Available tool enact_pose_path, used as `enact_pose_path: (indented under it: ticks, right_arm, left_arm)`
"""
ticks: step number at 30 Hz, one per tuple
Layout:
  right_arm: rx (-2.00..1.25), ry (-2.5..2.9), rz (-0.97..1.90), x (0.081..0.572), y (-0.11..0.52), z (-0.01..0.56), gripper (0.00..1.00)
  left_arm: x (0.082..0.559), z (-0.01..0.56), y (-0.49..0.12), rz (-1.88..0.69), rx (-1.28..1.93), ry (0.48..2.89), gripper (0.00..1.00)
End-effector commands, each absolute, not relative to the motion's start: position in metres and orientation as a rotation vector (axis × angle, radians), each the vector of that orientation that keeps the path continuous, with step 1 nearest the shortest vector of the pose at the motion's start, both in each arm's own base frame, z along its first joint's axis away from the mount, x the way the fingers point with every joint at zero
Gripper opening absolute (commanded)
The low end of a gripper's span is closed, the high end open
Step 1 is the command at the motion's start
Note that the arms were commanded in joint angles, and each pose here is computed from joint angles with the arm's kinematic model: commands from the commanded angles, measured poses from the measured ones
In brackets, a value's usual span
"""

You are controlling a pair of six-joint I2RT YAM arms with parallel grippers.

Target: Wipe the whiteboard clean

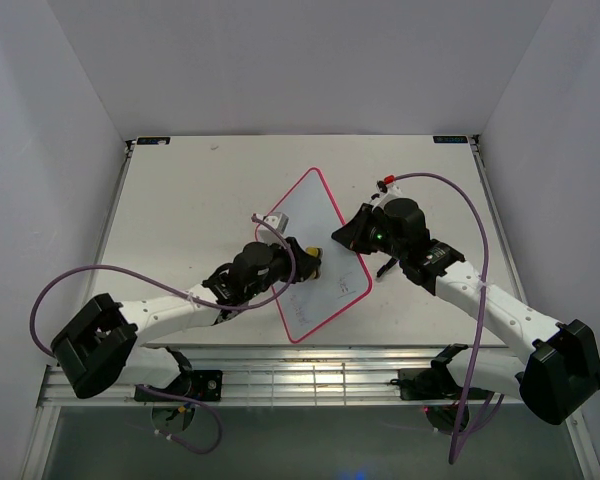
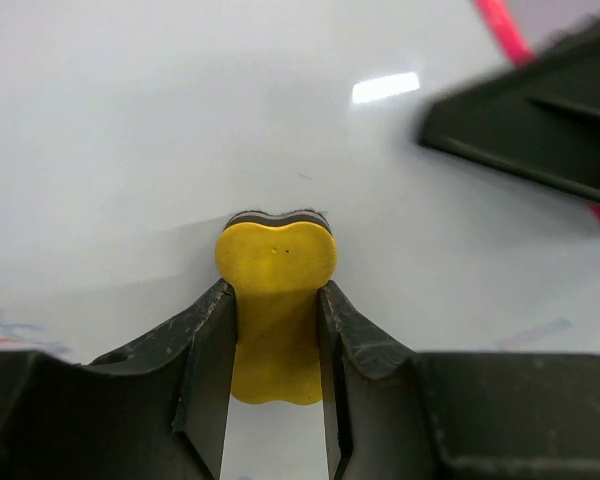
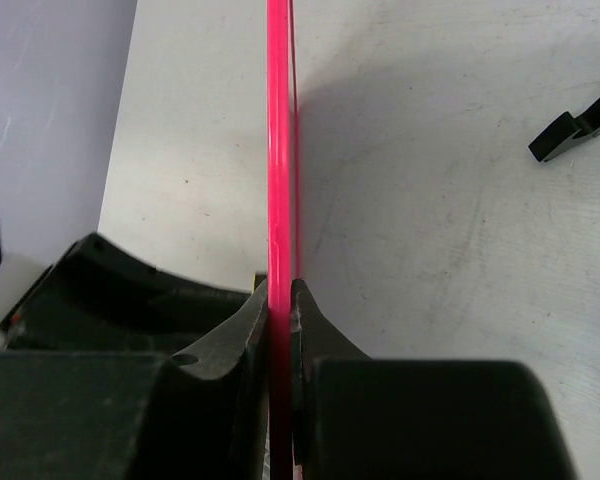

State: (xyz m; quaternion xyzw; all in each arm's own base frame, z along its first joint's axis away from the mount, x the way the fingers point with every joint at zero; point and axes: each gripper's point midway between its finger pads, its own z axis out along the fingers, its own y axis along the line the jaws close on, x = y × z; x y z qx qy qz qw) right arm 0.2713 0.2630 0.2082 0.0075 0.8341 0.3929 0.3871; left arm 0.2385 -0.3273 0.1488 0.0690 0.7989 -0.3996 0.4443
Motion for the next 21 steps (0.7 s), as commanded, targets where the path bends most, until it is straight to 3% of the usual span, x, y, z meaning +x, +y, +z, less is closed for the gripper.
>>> enact_pose_path:
  ticks: [1, 7, 21]
  right_arm:
    - [-0.217, 1.796, 1.395, 0.235, 0.314, 0.32, 0.08]
    - [-0.219, 1.802, 1.393, 0.235, 0.315, 0.317, 0.08]
    - [-0.125, 1.873, 1.269, 0.256, 0.31, 0.308, 0.08]
  left_arm:
    - [0.234, 0.073, -0.295, -0.854, 0.194, 2.22, 0.0]
    - [0.243, 0.099, -0.307, -0.95, 0.266, 2.133, 0.0]
    - [0.12, 0.153, -0.386, -1.136, 0.81, 1.747, 0.0]
